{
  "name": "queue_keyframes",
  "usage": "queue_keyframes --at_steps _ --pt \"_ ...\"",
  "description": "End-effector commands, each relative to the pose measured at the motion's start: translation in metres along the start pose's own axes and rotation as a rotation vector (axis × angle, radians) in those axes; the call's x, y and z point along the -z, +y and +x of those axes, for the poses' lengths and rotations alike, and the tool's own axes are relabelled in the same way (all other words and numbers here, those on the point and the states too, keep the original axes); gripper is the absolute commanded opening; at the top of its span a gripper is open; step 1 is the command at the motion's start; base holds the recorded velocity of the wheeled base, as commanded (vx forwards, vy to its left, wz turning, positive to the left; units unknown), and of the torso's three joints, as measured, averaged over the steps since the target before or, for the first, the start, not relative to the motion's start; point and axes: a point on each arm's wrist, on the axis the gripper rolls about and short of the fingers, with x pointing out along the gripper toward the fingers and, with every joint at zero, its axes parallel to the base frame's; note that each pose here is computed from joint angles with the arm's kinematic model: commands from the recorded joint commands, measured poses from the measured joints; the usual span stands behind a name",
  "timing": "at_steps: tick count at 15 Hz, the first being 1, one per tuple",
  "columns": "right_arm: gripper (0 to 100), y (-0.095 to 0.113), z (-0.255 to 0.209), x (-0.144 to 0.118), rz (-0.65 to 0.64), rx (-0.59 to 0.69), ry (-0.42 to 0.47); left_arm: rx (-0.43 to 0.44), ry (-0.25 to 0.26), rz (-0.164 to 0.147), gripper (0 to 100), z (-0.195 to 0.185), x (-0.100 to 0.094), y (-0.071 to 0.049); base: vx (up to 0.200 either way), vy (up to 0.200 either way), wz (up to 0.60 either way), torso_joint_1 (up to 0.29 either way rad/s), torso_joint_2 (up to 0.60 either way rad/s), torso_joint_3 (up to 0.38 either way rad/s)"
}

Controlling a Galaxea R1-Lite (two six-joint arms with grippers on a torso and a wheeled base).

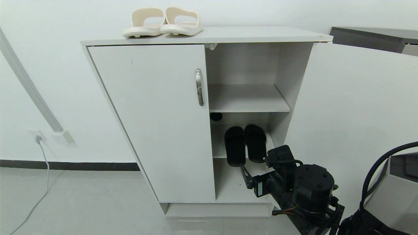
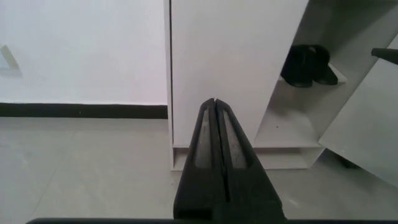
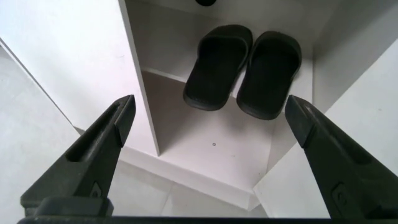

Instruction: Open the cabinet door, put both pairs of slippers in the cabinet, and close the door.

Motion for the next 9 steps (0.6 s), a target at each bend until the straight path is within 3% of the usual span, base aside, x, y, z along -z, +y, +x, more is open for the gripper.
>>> queue_keyframes --at_steps 1,9 --pt "100 -0.0006 0.0000 0.0013 -0.001 0.001 0.002 0.000 0.001 0.000 0 0.0001 0.0000 0.0000 0.000 0.200 0.00 0.012 0.00 0.002" --pt "100 -0.0017 -0.0012 0.0029 -0.009 0.002 0.009 0.000 0.001 0.000 0 0.0001 0.0000 0.0000 0.000 0.200 0.00 0.005 0.00 0.001"
